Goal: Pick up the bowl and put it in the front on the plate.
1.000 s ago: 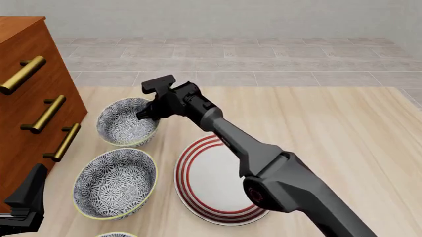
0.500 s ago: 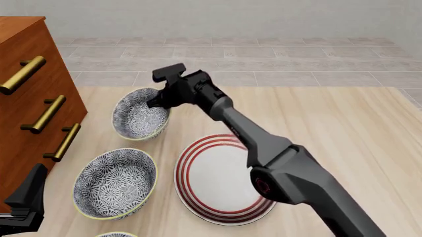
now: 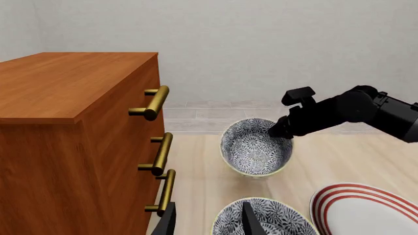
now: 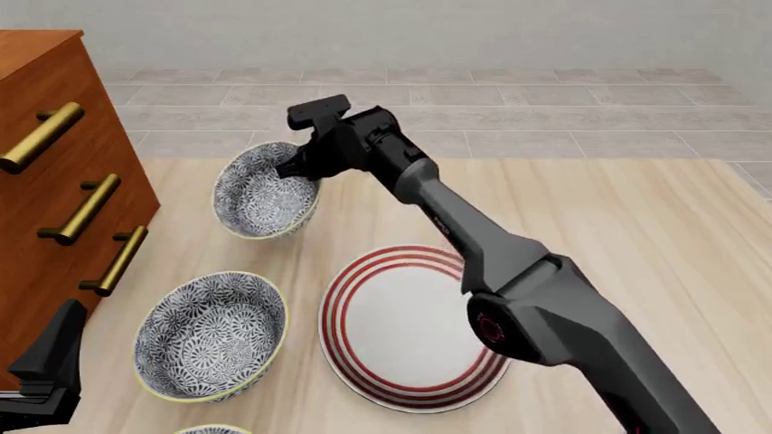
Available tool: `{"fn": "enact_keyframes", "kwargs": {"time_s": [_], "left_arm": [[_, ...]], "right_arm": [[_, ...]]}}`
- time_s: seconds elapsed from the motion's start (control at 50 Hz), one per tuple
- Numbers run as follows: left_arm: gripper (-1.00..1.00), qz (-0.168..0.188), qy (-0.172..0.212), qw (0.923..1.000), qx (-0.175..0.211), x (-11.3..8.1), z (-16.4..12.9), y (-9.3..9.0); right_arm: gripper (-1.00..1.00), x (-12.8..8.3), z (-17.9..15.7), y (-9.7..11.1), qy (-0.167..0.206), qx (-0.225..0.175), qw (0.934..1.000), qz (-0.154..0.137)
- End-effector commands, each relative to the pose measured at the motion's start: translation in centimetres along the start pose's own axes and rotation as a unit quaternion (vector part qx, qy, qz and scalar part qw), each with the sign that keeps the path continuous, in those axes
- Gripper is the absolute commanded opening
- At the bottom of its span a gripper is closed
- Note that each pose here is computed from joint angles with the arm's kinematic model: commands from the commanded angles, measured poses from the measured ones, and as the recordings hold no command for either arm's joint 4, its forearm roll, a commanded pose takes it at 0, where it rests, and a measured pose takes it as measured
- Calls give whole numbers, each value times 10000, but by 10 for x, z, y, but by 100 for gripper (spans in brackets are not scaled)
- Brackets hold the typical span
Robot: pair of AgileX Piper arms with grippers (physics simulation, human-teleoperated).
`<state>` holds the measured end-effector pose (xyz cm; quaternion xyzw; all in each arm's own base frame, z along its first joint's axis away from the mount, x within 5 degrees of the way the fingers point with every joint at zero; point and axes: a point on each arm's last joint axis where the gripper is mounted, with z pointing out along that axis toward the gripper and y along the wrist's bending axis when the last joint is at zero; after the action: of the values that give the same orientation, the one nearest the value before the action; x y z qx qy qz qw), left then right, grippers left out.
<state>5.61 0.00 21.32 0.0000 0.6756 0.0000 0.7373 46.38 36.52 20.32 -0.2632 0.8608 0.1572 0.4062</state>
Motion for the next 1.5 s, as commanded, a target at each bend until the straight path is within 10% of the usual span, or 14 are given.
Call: {"fn": "enact_keyframes", "kwargs": {"time_s": [0.02,0.48,1.5], "left_arm": [[100,0,0,10000,0,0,0,0],[100,0,0,10000,0,0,0,0],[100,0,0,10000,0,0,0,0]], "right_arm": [[-100,-16,-19,-5,-133,25,9999,9],[-100,-44,-60,-16,-385,94,9989,248],[-100,24,-192,-34,-710,209,9927,953]]}}
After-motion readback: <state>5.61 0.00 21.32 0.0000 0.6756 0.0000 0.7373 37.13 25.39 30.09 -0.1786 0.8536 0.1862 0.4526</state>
